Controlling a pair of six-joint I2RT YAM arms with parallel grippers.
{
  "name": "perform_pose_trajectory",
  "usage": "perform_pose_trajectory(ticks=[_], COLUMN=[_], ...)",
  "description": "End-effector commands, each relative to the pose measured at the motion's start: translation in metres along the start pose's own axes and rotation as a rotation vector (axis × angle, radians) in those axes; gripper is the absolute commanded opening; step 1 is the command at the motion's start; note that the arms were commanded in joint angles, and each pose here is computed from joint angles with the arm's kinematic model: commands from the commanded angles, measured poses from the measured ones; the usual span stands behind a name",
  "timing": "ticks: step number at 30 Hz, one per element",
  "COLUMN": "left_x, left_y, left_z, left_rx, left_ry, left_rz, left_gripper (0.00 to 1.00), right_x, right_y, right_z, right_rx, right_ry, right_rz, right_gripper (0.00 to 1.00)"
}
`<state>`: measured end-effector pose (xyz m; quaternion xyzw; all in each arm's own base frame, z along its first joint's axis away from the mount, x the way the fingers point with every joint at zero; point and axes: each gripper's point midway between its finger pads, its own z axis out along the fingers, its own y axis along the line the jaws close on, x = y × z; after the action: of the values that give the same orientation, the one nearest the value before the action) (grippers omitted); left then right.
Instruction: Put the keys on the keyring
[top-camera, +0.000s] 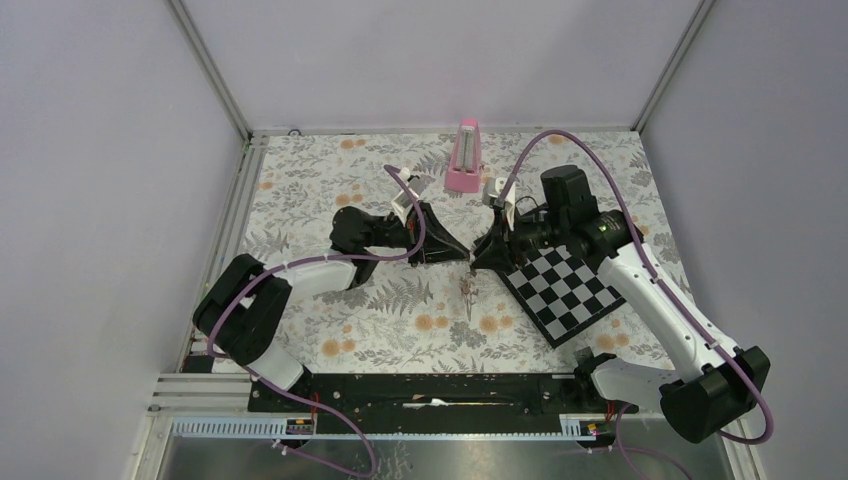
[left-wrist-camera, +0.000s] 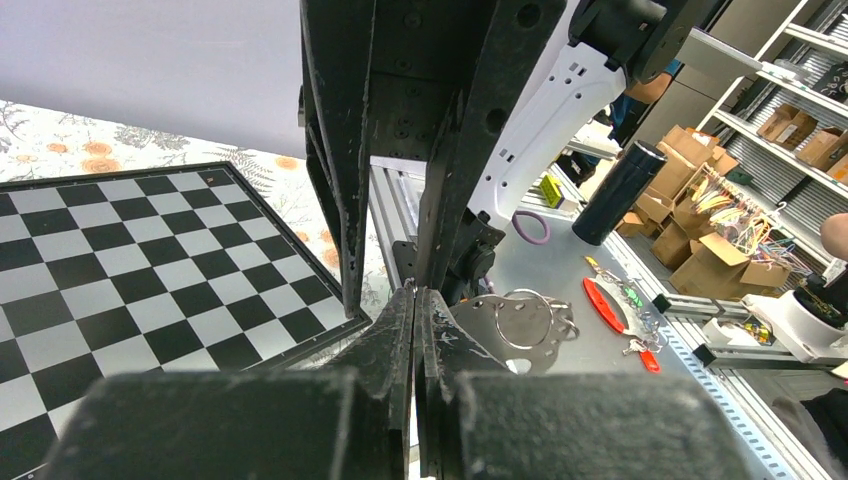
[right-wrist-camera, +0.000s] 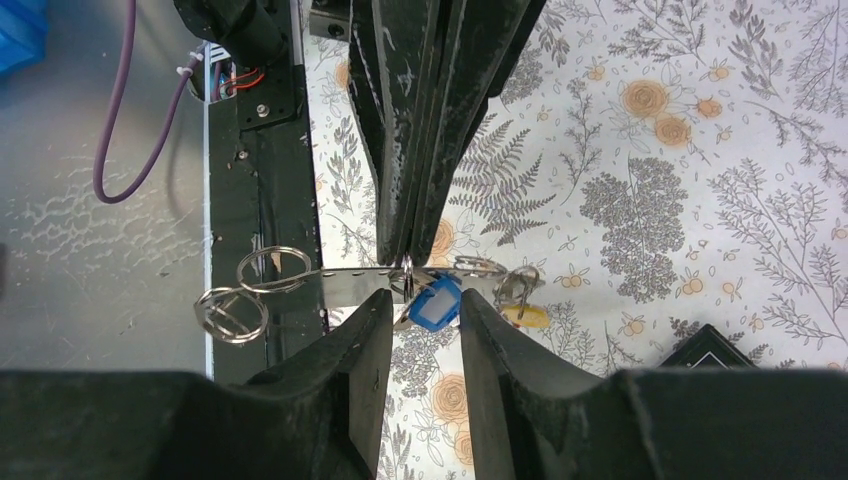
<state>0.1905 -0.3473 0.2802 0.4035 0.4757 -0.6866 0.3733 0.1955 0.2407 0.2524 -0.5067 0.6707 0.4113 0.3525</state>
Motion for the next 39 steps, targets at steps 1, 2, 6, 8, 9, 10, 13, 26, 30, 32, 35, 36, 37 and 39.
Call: perform_pose_trajectory(ticks=[1,2,6,8,9,10,13,26,30,32,35,36,37,39], left_x=[-0.008,-0.008,-0.008,-0.007,-0.007,-0.007,-0.008,-0.01,-0.009,-0.008,-0.008,-0.006,-0.006,-0.002], left_y=[-0.005,-0.005,-0.005,-0.005,-0.006,-0.006,-0.007,-0.008,-0.008,-0.008,-0.009,-0.009,-0.008,-0.005], left_z=[0.001,0.001,0.002,0.002,0.002,0.002,0.003,0.003,0.002,0.002,0.001,0.001,0.001,0.0], left_rx=[0.023,0.023,0.025,0.028,0.028,0.029,0.031,0.03,0.03,0.03,0.031,0.032,0.03,0.02], left_ry=[-0.026,-0.025,-0.024,-0.022,-0.021,-0.022,-0.022,-0.029,-0.03,-0.029,-0.025,-0.02,-0.014,0.012], left_rz=[0.08,0.08,0.077,0.076,0.076,0.076,0.078,0.084,0.085,0.086,0.097,0.104,0.114,0.123], left_gripper=[0.0,0.0,0.0,0.0,0.0,0.0,0.0,0.0,0.0,0.0,0.0,0.0,0.0,0.0], right_x=[-0.027,-0.028,-0.03,-0.029,-0.029,-0.028,-0.025,-0.013,-0.011,-0.011,-0.014,-0.014,-0.015,-0.014], right_y=[0.004,0.005,0.005,0.003,0.003,0.001,0.0,0.003,0.002,0.0,-0.001,-0.001,-0.003,-0.004], right_z=[-0.008,-0.008,-0.009,-0.009,-0.009,-0.008,-0.006,0.002,0.002,0.001,-0.002,-0.003,-0.005,-0.006], right_rx=[-0.01,-0.013,-0.009,-0.004,-0.002,0.001,-0.002,-0.047,-0.04,-0.029,-0.013,-0.005,0.004,0.019], right_ry=[-0.059,-0.06,-0.063,-0.059,-0.058,-0.056,-0.055,-0.05,-0.044,-0.04,-0.032,-0.026,-0.02,-0.004], right_rz=[-0.06,-0.062,-0.067,-0.065,-0.066,-0.065,-0.056,-0.019,-0.019,-0.028,-0.043,-0.045,-0.049,-0.055], right_gripper=[0.38,0.38,0.37,0.35,0.33,0.31,0.28,0.14,0.05,0.0,0.0,0.0,0.0,0.0])
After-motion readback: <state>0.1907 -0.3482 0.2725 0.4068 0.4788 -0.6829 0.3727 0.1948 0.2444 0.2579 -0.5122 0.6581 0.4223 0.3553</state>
